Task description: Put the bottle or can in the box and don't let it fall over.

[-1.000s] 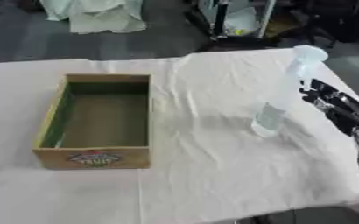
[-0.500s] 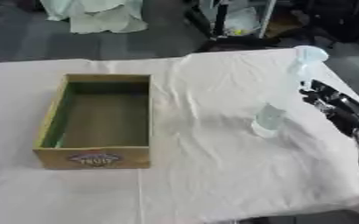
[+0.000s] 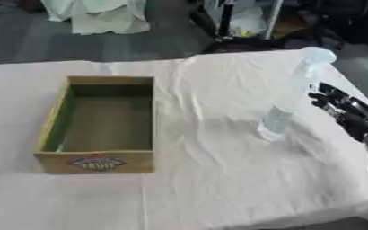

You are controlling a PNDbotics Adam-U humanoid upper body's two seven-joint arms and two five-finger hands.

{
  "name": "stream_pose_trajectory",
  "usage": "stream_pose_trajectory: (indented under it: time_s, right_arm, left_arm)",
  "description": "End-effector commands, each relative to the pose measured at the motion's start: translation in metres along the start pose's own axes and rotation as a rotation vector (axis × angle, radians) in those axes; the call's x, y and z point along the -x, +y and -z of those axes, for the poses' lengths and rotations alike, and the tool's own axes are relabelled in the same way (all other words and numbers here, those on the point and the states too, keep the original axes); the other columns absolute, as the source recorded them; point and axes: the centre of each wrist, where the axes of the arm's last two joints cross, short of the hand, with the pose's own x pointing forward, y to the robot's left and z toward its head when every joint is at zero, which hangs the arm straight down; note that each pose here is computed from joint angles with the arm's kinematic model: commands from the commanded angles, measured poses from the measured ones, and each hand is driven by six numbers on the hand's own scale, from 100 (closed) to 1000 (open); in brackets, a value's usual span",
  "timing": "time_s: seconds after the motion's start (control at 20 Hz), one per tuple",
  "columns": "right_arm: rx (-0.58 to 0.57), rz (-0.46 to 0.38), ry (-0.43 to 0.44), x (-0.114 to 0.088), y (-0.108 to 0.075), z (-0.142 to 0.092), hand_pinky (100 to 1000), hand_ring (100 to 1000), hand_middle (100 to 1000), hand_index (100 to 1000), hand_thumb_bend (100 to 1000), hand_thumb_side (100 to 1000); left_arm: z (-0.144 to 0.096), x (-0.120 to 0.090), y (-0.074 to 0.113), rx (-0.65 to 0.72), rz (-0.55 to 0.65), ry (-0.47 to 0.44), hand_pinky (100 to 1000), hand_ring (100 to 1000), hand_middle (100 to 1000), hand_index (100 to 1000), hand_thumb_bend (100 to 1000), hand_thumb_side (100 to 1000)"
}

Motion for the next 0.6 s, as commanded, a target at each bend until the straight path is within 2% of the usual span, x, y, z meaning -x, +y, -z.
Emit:
stream_pose_trajectory:
  time_s: [0.05,0.6]
  right_arm:
    - [-0.002,-0.05,-0.035,-0.0162,-0.017,0.0024,1000,1000,1000,1000,100,470]
    - [0.01,-0.05,-0.035,-0.0185,-0.0133,0.0024,1000,1000,1000,1000,100,470]
  left_arm:
    - [0.0015,-0.0075,0.0046,0.005,0.026,-0.018,1000,1000,1000,772,100,808]
    - [0.0018,-0.0079,0.0048,0.003,0.023,-0.02,1000,1000,1000,772,100,807]
